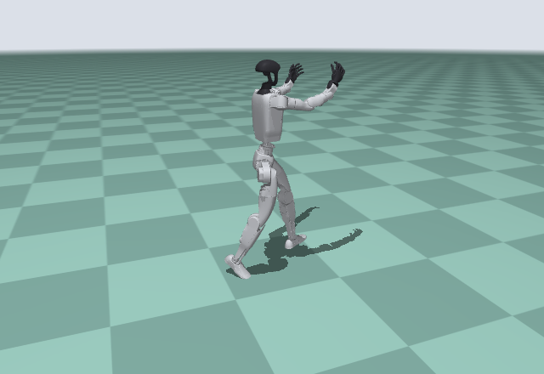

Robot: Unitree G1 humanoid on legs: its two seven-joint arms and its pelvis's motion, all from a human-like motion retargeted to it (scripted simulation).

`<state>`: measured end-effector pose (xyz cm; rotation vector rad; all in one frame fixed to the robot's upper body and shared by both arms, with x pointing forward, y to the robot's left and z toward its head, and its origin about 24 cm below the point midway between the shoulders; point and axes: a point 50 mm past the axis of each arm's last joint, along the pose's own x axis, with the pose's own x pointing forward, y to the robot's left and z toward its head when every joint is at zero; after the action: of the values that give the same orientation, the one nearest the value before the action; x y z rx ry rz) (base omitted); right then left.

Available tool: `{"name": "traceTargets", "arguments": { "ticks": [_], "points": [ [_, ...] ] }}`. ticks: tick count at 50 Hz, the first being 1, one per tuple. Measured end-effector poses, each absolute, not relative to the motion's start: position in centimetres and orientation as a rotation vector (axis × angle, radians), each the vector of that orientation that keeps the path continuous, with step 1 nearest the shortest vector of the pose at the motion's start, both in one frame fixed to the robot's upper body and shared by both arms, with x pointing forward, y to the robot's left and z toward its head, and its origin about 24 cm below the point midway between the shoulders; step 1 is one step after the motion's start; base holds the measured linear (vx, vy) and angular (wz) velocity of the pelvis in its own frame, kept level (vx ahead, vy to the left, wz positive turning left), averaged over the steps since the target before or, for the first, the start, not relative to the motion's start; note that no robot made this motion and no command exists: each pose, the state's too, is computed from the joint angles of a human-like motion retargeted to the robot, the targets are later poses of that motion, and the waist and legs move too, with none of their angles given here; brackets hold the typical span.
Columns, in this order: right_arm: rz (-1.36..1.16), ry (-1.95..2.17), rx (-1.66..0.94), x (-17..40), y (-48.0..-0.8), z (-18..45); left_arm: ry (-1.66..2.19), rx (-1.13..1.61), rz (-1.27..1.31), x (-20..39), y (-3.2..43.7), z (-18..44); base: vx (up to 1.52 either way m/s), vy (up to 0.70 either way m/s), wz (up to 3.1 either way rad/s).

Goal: Kungfu

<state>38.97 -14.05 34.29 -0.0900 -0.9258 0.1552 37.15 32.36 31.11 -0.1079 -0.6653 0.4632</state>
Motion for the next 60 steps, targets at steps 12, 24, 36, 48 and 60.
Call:
{"name": "traceTargets", "arguments": {
  "ticks": [12,24,36,48,60],
  "points": [
    [-0.018,-0.741,0.011,40.0,-18.4,27.7,-0.516,-0.049,0.323,39.7,27.7,25.8,0.63,0.06,1.71],
    [-0.093,0.537,-0.440,28.1,-23.5,-6.1,0.436,0.130,-0.052,32.4,21.4,-2.1,0.30,0.07,1.08],
    [0.249,2.534,-0.274,-23.3,-22.1,-9.1,0.777,-0.467,-0.332,21.0,4.8,-11.2,0.15,-0.08,0.42],
    [-0.337,2.608,0.376,-31.0,-16.3,-3.4,0.614,-0.178,-0.618,22.8,5.5,-9.7,0.20,-0.16,-0.24],
    [-0.066,1.576,-0.255,-9.6,-26.5,-14.7,0.264,0.102,-0.732,25.1,5.9,-6.4,0.23,-0.11,0.03]
  ]
}}
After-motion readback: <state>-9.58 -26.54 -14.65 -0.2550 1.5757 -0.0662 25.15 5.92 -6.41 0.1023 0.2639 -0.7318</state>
